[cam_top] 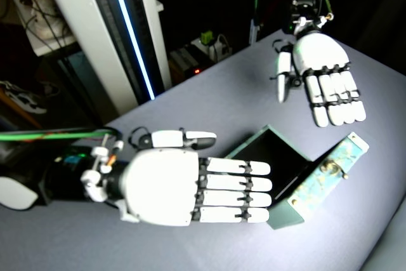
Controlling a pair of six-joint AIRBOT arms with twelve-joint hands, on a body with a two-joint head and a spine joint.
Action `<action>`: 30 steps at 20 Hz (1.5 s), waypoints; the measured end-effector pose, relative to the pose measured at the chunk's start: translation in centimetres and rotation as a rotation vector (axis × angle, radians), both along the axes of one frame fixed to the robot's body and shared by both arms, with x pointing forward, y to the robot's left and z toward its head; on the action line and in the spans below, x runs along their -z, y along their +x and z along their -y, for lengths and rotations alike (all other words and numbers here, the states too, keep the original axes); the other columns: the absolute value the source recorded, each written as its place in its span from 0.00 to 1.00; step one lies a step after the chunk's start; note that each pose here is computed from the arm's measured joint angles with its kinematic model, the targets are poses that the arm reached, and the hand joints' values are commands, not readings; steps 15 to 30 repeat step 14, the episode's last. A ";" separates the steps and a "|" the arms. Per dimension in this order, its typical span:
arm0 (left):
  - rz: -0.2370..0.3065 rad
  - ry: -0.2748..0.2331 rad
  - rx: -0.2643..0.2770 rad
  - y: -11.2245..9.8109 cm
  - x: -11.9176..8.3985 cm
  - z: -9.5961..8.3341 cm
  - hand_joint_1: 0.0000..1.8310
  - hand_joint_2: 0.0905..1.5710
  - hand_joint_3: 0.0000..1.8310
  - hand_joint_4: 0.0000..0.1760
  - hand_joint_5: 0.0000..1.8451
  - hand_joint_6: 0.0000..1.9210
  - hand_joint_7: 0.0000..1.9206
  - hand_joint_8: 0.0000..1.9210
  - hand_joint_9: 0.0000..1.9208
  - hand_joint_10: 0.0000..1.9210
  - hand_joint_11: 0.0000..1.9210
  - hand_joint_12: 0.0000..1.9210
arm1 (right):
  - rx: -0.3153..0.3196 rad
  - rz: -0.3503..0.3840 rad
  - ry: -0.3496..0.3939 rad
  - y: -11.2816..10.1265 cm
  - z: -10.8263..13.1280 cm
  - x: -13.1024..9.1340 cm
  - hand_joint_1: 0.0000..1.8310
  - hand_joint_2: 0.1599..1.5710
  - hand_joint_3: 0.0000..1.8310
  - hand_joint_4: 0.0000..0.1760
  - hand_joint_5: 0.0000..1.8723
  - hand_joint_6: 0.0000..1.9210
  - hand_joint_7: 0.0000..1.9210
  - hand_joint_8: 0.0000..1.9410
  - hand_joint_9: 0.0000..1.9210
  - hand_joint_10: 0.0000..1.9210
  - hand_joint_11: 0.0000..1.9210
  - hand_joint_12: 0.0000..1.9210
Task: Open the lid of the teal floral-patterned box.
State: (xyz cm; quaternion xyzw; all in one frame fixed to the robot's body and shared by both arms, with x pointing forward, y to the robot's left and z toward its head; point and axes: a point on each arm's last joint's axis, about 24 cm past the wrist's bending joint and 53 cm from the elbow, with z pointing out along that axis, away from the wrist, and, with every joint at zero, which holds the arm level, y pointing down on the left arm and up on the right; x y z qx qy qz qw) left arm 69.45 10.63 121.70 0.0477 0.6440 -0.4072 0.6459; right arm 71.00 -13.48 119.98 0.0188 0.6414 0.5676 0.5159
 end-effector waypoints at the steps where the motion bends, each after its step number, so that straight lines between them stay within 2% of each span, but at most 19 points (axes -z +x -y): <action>1: 0.002 0.002 -0.001 0.1 0.0 -0.1 0.00 1.00 0.04 0.00 0.03 0.00 0.01 0.00 0.01 0.00 0.00 0.00 | 0.002 -0.001 0.003 0.0 0.0 -0.1 0.00 0.86 0.00 0.00 0.06 0.00 0.05 0.00 0.03 0.00 0.02 0.02; 3: 0.004 -0.002 -0.004 0.0 -0.1 -0.2 0.00 1.00 0.02 0.00 0.02 0.00 0.00 0.00 0.00 0.00 0.00 0.00 | 0.002 -0.002 0.004 0.0 0.0 -0.1 0.00 0.86 0.00 0.00 0.05 0.00 0.03 0.00 0.01 0.00 0.00 0.01; 4: 0.003 -0.021 -0.006 -0.5 -0.1 -0.5 0.00 0.99 0.01 0.00 0.02 0.00 0.00 0.00 0.00 0.00 0.00 0.00 | -0.005 -0.009 0.014 -0.4 -0.3 -0.1 0.00 0.85 0.00 0.00 0.08 0.00 0.06 0.00 0.04 0.01 0.04 0.03; 6: 0.006 -0.026 -0.002 -2.0 0.1 -1.2 0.00 0.99 0.01 0.00 0.03 0.01 0.02 0.01 0.02 0.01 0.02 0.01 | -0.041 -0.001 0.038 -1.8 -1.0 -0.8 0.00 0.87 0.00 0.00 0.08 0.00 0.07 0.00 0.05 0.00 0.03 0.02; 8: 0.027 -0.078 -0.003 -3.7 -0.6 -2.9 0.00 0.96 0.00 0.00 0.03 0.01 0.02 0.00 0.02 0.00 0.03 0.01 | -0.077 0.006 0.067 -3.9 -0.6 -1.0 0.00 0.85 0.00 0.00 0.10 0.01 0.08 0.01 0.06 0.01 0.05 0.03; 10: 0.033 -0.138 -0.014 -4.6 -1.2 -4.7 0.00 0.96 0.00 0.00 0.03 0.00 0.02 0.00 0.01 0.00 0.03 0.01 | -0.080 0.000 0.074 -5.0 0.6 -0.9 0.00 0.85 0.00 0.00 0.10 0.00 0.09 0.00 0.06 0.00 0.04 0.04; 11: 0.042 -0.187 -0.025 -5.2 -1.9 -5.7 0.00 1.00 0.07 0.00 0.04 0.00 0.02 0.00 0.03 0.00 0.00 0.23 | -0.070 -0.008 0.086 -5.5 1.5 -0.9 0.00 0.84 0.00 0.00 0.11 0.00 0.09 0.00 0.07 0.00 0.00 0.21; 12: 0.060 -0.214 -0.023 -6.0 -2.4 -6.1 0.00 1.00 0.05 0.00 0.07 0.01 0.05 0.01 0.06 0.01 0.00 0.32 | -0.056 -0.004 0.110 -6.0 2.3 -1.4 0.00 0.84 0.00 0.00 0.11 0.00 0.08 0.00 0.07 0.00 0.00 0.24; 13: 0.081 -0.233 -0.011 -7.0 -2.9 -6.3 0.00 1.00 0.05 0.00 0.07 0.01 0.05 0.01 0.06 0.01 0.00 0.32 | -0.053 0.014 0.131 -6.7 2.8 -2.1 0.00 0.84 0.00 0.00 0.11 0.00 0.08 0.00 0.07 0.00 0.00 0.24; 14: 0.100 -0.248 0.012 -8.4 -3.2 -6.4 0.00 1.00 0.03 0.00 0.10 0.01 0.09 0.01 0.10 0.01 0.00 0.39 | -0.057 0.052 0.152 -7.8 3.4 -3.3 0.00 0.85 0.00 0.00 0.14 0.00 0.10 0.00 0.09 0.01 0.00 0.33; 30: 0.100 -0.248 0.012 -8.4 -3.2 -6.4 0.00 1.00 0.03 0.00 0.10 0.01 0.09 0.01 0.10 0.01 0.00 0.39 | -0.057 0.052 0.152 -7.8 3.4 -3.3 0.00 0.85 0.00 0.00 0.14 0.00 0.10 0.00 0.09 0.01 0.00 0.33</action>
